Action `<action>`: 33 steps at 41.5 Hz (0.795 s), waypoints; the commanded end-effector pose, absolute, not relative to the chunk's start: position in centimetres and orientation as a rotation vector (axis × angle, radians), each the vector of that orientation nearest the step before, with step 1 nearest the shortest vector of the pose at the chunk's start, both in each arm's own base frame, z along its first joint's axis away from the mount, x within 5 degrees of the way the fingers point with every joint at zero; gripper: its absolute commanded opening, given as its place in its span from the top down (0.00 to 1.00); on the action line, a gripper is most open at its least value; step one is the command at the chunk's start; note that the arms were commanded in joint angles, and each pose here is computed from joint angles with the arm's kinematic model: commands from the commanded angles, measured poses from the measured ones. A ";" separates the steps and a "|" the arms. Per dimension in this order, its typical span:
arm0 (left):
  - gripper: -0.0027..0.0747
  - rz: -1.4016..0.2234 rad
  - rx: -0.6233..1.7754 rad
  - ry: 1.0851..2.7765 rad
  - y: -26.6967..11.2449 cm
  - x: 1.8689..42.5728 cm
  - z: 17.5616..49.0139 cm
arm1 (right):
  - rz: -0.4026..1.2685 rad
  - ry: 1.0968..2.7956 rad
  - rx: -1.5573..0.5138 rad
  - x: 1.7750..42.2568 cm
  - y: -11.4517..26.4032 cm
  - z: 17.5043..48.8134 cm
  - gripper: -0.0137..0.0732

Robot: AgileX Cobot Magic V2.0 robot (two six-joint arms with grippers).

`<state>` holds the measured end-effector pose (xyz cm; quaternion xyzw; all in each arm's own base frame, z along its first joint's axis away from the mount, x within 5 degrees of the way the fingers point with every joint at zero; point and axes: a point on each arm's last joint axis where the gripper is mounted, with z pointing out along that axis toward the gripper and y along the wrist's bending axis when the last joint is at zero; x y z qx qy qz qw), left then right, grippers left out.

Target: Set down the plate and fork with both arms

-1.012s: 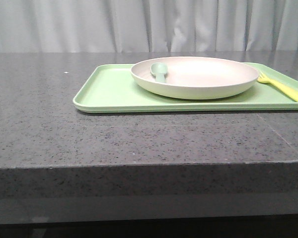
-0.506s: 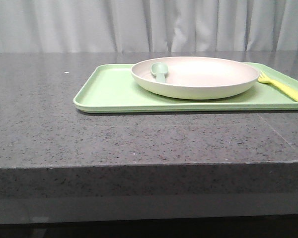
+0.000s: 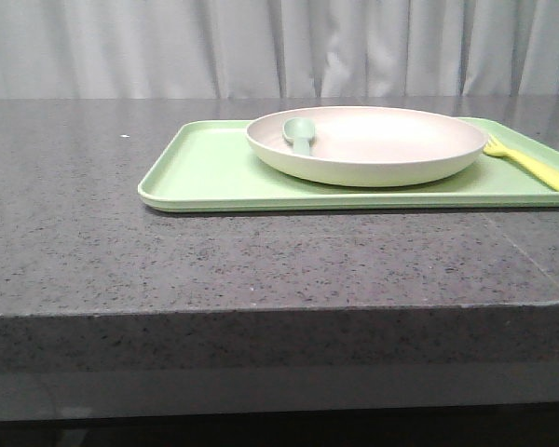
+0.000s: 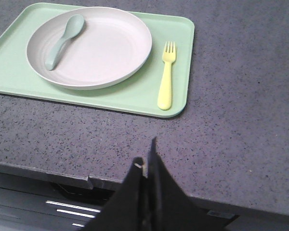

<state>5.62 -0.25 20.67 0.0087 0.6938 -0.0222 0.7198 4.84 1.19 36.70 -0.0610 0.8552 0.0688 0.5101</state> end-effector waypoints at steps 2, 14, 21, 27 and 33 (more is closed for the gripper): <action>0.99 -0.063 0.000 1.431 -0.2 5.4 21.5 | 0.162 1.972 -0.139 5.1 1.2 37.9 0.98; 0.99 -0.063 0.000 1.431 -0.2 5.4 21.5 | 0.136 1.951 -0.144 5.0 1.0 37.6 0.98; 0.99 -0.063 0.000 1.431 -0.2 5.4 21.5 | 0.072 1.800 -0.072 5.0 0.5 34.7 0.98; 0.99 -0.063 0.000 1.431 -0.2 5.4 21.5 | 0.037 1.666 -0.022 4.9 0.2 30.2 0.98; 0.99 -0.063 0.000 1.431 -0.2 5.4 21.5 | 0.021 1.537 -0.003 4.9 0.1 25.9 0.98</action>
